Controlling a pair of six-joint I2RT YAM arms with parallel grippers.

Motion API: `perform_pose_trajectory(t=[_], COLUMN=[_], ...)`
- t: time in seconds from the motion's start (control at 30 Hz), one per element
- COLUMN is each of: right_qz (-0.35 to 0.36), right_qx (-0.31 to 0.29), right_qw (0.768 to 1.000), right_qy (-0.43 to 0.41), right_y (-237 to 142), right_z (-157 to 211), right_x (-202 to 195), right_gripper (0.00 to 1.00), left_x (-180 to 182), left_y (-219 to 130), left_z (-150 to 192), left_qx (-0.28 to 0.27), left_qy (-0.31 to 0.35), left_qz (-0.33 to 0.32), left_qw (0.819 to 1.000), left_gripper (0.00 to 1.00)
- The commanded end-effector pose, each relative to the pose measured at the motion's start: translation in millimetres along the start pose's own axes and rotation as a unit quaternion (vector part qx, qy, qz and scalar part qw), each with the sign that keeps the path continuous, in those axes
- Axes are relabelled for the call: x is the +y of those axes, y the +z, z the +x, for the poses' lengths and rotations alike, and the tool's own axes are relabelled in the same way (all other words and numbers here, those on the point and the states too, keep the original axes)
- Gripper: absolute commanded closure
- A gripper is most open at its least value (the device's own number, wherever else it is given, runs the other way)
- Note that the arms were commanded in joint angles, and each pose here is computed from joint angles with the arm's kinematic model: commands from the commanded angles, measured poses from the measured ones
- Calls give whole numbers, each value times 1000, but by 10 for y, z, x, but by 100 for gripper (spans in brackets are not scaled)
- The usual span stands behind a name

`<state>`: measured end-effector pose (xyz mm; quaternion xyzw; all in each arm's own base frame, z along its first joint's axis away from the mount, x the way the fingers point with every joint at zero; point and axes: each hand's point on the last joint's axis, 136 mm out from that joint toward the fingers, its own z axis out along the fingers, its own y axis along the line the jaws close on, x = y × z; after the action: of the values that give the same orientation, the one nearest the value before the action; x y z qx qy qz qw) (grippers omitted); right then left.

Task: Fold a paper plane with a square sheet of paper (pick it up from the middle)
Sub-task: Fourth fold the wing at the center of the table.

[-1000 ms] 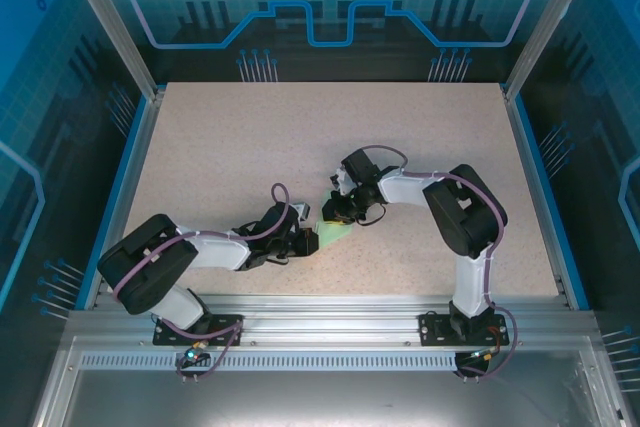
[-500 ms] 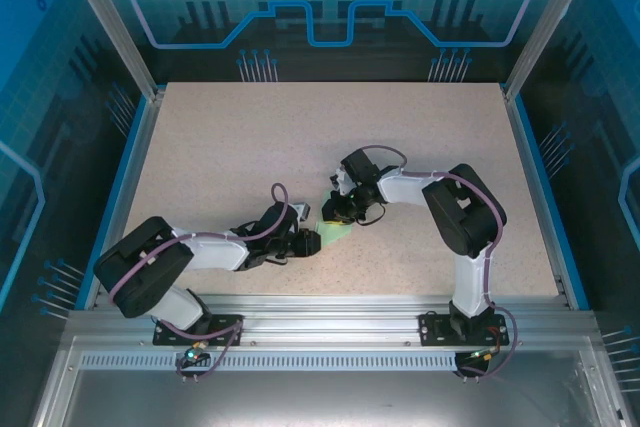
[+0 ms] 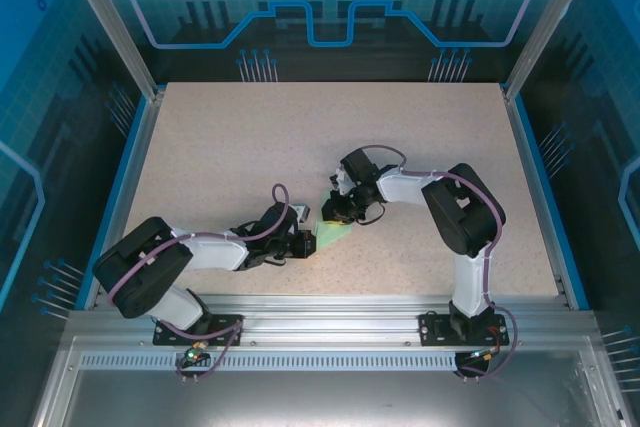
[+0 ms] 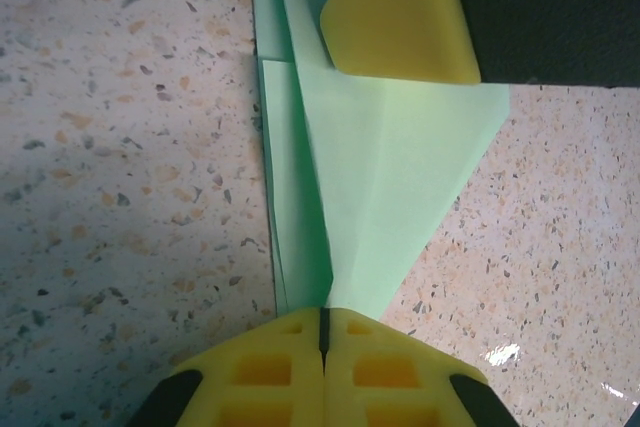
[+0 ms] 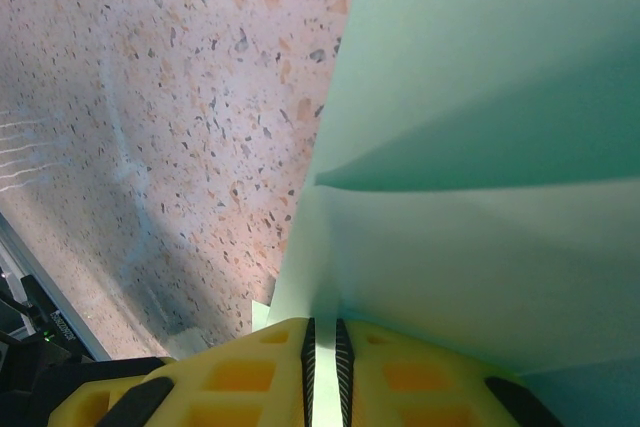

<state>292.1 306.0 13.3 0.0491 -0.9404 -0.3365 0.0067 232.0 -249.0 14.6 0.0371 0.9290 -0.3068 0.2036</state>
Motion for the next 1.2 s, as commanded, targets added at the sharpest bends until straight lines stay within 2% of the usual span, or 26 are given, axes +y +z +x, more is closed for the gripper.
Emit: perform_pose_trajectory(t=[0.0,0.1,0.17,0.27,0.33,0.53,0.63,0.73,0.93,1.03,1.17], right_qz=[31,37,40,44,45,48,47,45,47,47,48], right_qx=[13,15,16,12,12,7,7,9,9,9,11], right_qw=[999,999,999,999,999,998,998,998,998,998,998], right_qy=[17,21,22,22,23,30,31,31,34,36,39], right_y=[86,97,102,87,88,86,87,96,104,115,127], right_z=[47,62,68,65,71,77,79,83,86,87,94], right_x=[-172,-212,-227,-237,-243,-267,-268,-264,-283,-290,-307], right_gripper=[83,83,84,84,84,84,84,84,84,84,84], left_x=[213,244,215,128,56,34,-26,-233,-463,-506,-396], left_y=[-2,-34,-80,-199,-309,-552,-570,-509,-358,-220,-56], left_z=[155,178,159,86,-8,-203,-261,-295,-340,-295,-201], left_qx=[35,33,30,13,-6,-38,-41,-31,-10,14,37], left_qy=[-13,-23,-27,-31,-30,-62,-76,-79,-82,-86,-95], left_qz=[-45,-50,-47,-38,-31,-66,-60,-11,43,58,39], left_qw=[998,998,998,999,999,995,994,996,996,995,994], left_gripper=[95,90,79,72,71,74,76,77,79,80,81])
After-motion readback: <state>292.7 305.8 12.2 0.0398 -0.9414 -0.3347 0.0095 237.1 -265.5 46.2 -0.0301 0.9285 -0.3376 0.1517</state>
